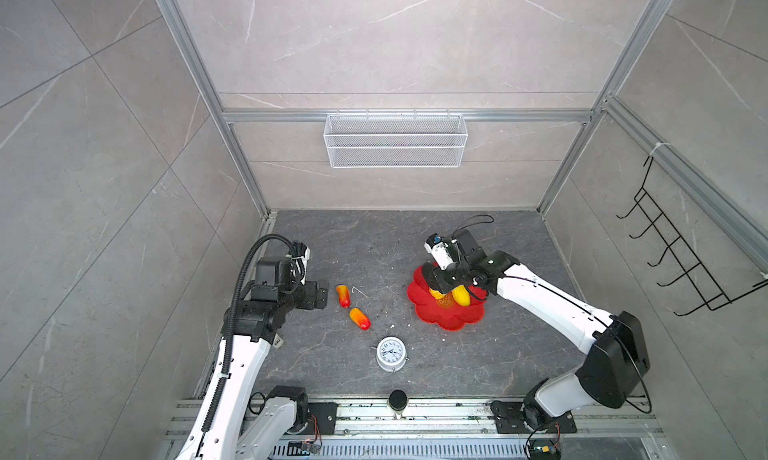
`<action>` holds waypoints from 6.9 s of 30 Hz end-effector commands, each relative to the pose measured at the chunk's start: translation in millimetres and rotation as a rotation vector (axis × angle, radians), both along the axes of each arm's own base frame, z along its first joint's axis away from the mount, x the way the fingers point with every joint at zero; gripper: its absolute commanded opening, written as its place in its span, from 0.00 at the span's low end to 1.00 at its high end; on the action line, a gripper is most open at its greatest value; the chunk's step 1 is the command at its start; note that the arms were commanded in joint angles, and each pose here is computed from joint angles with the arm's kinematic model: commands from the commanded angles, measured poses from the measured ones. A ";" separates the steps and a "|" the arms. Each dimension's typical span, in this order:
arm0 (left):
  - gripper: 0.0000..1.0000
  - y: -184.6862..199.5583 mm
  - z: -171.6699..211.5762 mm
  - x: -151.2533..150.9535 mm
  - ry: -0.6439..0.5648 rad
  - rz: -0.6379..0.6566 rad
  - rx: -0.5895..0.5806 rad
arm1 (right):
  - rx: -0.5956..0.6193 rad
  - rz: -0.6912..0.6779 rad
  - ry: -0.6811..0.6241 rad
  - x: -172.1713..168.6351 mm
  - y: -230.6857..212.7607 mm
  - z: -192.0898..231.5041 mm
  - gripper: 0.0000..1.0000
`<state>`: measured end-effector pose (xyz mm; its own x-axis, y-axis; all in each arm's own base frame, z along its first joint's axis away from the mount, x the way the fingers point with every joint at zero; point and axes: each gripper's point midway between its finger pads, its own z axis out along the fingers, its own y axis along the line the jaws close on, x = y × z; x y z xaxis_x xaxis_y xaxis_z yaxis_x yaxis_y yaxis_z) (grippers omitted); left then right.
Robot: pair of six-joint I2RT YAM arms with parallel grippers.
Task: Place and organize the fake fruits in the fruit bowl
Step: 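Lower the avocado into the red bowl and open the right gripper, then reach the right gripper to the nearer red-orange mango and grasp it, then place the mango into the red bowl and release it, then reach the right gripper to the remaining red-orange mango and grasp it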
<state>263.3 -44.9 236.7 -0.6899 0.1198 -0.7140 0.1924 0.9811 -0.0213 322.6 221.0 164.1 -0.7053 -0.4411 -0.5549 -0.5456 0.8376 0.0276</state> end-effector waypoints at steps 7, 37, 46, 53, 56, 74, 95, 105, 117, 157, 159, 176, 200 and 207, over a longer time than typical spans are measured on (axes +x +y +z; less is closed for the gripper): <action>1.00 -2.4 0.9 5.9 -0.002 -0.005 -0.014 | -0.106 -0.092 0.154 -38.2 -45.3 -48.2 0.30; 1.00 0.9 -3.7 6.3 0.014 0.004 0.006 | -0.050 -0.028 0.028 -13.6 -22.1 12.9 1.00; 1.00 2.3 -5.2 6.0 0.020 0.010 0.013 | 0.108 0.284 0.035 -27.9 141.1 -3.0 1.00; 1.00 3.2 -4.6 5.9 0.016 0.010 0.019 | 0.146 0.407 0.101 -38.0 214.8 -53.3 1.00; 1.00 3.2 -4.8 5.6 0.018 0.010 0.019 | 0.147 0.425 0.121 -41.1 231.9 -70.7 0.97; 1.00 3.0 -2.9 4.2 0.010 0.005 0.020 | 0.106 0.409 0.197 -40.9 243.9 -123.4 0.38; 1.00 2.5 -3.1 3.8 0.011 0.002 0.019 | 0.121 0.445 0.134 -43.0 228.2 -68.1 0.62; 1.00 2.8 -4.2 3.9 0.015 0.002 0.022 | 0.091 0.441 0.170 -45.8 244.0 -107.9 0.99; 1.00 3.1 -5.5 4.1 0.019 0.002 0.024 | 0.015 0.359 0.138 -31.2 238.1 -130.1 0.41; 1.00 1.3 -2.4 3.1 0.010 -0.001 0.010 | -0.113 -0.069 0.111 11.1 35.7 -111.9 0.30; 1.00 1.1 -2.8 2.9 0.012 -0.001 0.010 | -0.109 -0.066 0.122 10.9 38.0 -116.5 0.30; 1.00 0.4 -2.7 3.6 0.014 -0.006 0.008 | -0.047 0.035 0.052 4.8 60.4 -48.2 0.69; 1.00 1.5 -1.1 1.2 0.009 -0.004 0.014 | 0.189 0.069 0.119 26.7 284.8 -101.1 0.97; 1.00 1.6 -2.5 1.2 0.014 -0.007 0.018 | 0.135 0.065 0.117 34.4 295.2 -123.8 0.69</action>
